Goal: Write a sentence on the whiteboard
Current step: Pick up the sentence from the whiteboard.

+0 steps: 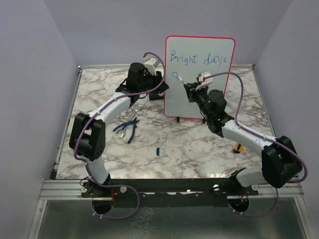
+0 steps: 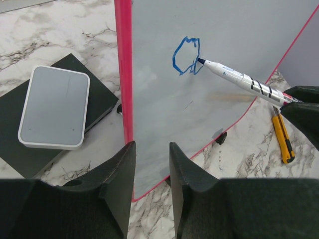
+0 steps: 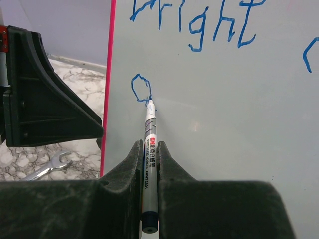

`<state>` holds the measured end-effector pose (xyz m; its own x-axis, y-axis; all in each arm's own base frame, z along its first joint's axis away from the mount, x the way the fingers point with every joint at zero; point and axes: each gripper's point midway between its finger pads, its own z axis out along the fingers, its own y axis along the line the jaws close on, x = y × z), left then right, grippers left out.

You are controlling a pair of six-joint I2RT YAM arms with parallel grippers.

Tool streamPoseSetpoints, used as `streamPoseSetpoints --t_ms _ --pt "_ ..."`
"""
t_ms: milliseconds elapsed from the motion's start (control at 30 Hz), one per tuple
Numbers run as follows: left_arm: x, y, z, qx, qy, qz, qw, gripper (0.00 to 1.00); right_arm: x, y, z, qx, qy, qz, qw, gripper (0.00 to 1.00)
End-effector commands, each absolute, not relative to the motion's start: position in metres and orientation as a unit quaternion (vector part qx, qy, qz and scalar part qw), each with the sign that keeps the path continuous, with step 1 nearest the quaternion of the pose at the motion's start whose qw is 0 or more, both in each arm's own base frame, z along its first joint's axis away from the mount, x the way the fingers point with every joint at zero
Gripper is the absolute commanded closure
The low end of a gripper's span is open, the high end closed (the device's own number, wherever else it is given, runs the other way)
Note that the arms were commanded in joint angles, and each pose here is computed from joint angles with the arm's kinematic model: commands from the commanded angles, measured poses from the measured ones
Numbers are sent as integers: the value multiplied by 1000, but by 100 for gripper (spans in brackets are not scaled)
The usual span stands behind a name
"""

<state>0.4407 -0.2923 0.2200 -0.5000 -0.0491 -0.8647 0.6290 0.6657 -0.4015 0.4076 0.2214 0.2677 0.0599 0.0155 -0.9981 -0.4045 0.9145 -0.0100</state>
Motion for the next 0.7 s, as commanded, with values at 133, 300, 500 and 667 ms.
streamPoseSetpoints --t_ms 133,300,500,667 --pt "439 -294 230 192 778 -370 471 66 404 220 289 -141 649 150 732 99" --pt "439 -291 231 188 779 -364 475 65 395 223 289 -158 645 164 730 99" --pt "440 -290 234 185 778 -362 478 62 381 229 293 -181 636 188 726 99" --pt "439 -288 236 184 778 -359 482 61 374 225 297 -178 636 190 727 99"
